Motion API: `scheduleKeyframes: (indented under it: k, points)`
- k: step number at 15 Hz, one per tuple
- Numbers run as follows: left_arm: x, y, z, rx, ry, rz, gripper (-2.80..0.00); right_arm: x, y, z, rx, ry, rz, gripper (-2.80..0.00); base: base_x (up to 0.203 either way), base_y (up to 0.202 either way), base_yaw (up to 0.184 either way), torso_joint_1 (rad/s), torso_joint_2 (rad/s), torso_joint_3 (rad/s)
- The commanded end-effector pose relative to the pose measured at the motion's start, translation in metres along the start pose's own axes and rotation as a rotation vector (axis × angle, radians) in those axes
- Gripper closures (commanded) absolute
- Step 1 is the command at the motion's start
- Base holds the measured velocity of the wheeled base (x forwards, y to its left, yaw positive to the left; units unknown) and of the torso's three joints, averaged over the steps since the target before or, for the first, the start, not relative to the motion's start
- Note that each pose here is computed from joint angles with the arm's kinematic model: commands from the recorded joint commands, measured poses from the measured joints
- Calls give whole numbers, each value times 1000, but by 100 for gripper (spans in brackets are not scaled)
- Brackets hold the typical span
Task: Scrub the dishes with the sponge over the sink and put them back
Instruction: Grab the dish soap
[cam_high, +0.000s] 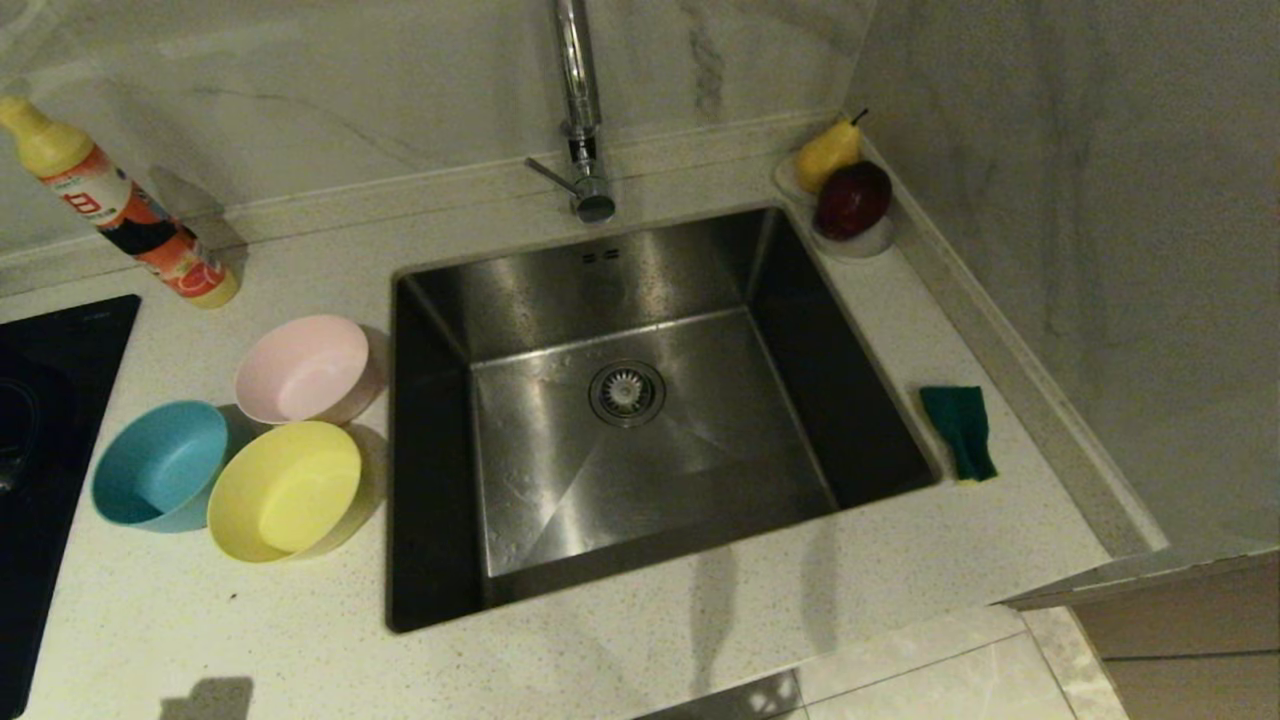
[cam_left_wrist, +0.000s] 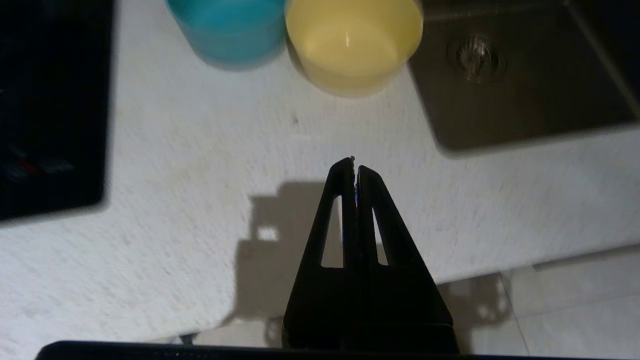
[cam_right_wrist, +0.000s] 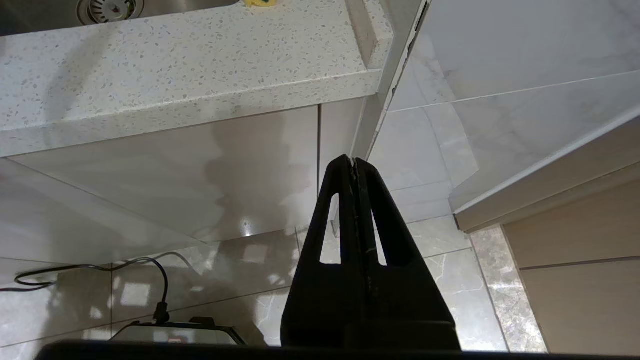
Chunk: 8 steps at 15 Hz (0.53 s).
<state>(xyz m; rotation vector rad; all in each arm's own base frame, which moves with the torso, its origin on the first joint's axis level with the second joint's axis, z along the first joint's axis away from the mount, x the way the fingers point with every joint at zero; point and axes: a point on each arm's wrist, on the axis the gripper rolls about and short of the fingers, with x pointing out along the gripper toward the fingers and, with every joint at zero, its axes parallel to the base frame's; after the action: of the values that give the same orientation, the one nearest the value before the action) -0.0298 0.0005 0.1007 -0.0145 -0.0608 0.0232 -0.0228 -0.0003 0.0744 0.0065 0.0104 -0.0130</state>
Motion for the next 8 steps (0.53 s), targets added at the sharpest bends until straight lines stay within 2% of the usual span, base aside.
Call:
scheduleKeyframes:
  k: [1, 5, 6, 8]
  points:
    - [-3, 0, 31, 4, -41, 10, 0, 0, 0, 0, 0, 2, 0, 0, 0, 0, 0, 0, 0, 0]
    - [11, 0, 77, 54, -21, 77, 0, 0, 0, 0, 1, 1, 0, 0, 0, 0, 0, 0, 0, 0]
    - [21, 0, 92, 51, 3, 93, 0, 0, 0, 0, 1, 2, 0, 0, 0, 0, 0, 0, 0, 0]
    - [50, 0, 121, 1, 56, 131, 0, 0, 0, 0, 0, 0, 0, 0, 0, 0, 0, 0, 0, 0]
